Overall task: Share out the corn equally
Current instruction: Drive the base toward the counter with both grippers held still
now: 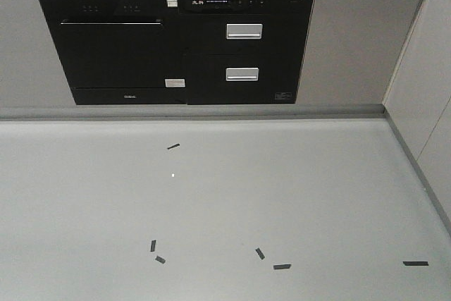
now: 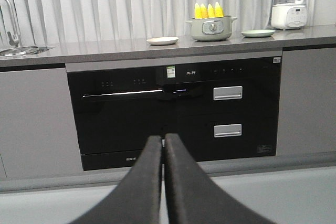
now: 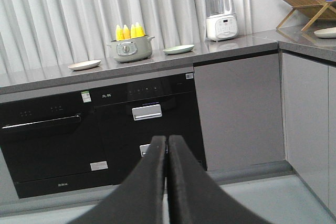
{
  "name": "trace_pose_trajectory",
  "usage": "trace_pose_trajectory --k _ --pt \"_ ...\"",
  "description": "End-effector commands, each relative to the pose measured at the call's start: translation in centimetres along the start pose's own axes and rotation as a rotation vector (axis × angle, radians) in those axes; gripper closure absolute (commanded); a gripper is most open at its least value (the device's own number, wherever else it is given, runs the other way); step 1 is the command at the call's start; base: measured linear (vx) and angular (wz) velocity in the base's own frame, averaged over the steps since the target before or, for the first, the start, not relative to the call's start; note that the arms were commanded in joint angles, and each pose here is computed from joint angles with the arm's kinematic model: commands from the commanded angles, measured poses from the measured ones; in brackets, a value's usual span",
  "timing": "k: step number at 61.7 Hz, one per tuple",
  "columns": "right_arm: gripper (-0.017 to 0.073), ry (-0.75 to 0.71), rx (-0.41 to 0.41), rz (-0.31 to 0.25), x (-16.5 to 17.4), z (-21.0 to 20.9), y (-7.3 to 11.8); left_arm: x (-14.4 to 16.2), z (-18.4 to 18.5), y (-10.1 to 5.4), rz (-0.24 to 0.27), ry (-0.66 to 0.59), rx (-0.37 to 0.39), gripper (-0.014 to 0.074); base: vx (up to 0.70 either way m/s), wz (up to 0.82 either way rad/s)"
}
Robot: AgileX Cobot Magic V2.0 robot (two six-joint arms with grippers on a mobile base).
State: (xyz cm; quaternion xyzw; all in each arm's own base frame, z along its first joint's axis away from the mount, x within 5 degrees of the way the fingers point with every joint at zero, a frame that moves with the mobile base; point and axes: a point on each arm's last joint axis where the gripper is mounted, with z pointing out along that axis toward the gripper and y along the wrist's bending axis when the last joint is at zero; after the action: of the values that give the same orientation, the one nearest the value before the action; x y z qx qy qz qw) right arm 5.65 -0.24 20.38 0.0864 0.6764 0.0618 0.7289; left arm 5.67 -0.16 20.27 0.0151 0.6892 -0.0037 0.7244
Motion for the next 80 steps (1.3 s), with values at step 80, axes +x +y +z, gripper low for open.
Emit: trace_pose_trajectory --k 80 --pt "0.0564 -0.069 0.002 -0.008 -0.43 -0.06 -0.04 -0.69 -0.15 0.08 -0.013 -0.089 -0.009 0.06 0.02 0.01"
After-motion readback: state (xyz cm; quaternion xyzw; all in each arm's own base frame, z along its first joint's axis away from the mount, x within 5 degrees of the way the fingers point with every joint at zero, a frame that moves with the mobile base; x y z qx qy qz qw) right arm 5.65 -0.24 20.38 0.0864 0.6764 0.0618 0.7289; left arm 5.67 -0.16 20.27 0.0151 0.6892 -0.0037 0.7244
